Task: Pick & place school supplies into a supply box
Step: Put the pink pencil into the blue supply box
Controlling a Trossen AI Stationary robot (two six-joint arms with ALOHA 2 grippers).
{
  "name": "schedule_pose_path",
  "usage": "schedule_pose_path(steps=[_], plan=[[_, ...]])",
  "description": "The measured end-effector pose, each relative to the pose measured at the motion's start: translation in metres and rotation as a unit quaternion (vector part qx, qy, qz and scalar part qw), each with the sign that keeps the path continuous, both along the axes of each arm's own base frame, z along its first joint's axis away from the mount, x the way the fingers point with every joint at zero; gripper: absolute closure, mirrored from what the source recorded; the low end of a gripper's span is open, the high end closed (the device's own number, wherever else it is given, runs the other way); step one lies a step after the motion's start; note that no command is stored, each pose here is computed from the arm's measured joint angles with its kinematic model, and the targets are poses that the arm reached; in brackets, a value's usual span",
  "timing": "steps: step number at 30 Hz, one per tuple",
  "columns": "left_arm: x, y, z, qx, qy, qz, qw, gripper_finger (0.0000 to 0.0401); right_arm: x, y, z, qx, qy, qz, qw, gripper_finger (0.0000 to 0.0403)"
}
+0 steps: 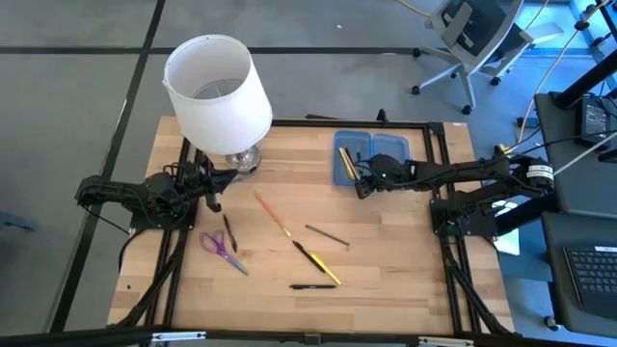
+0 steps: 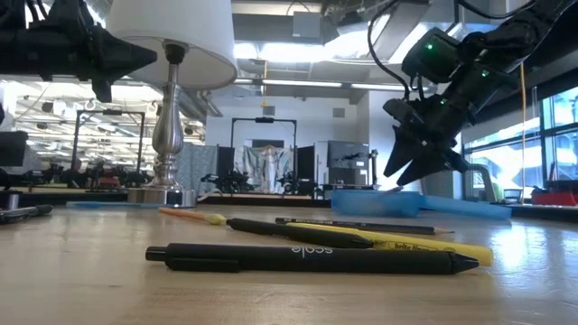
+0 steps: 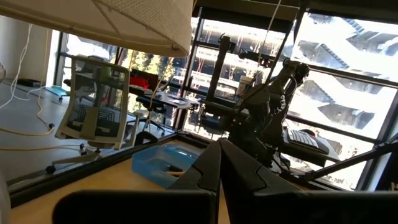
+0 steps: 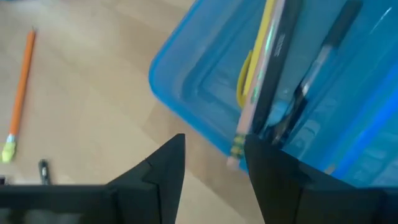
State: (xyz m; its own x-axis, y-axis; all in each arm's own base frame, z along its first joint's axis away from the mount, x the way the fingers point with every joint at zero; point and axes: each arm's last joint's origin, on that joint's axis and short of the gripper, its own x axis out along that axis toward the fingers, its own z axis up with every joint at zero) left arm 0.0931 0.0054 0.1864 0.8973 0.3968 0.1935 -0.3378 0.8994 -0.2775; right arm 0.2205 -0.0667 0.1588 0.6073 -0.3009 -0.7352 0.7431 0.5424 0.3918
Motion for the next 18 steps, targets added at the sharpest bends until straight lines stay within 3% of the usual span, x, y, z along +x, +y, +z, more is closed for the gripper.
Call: schedule_pose_path(steps=[18], plan=[[0.0,0.0,0.0,0.0,0.0,0.0,1.0,0.0397,-0.0017,-0.0008,-0.0016,0.033,0.002,0.036,0.999,0.0233]])
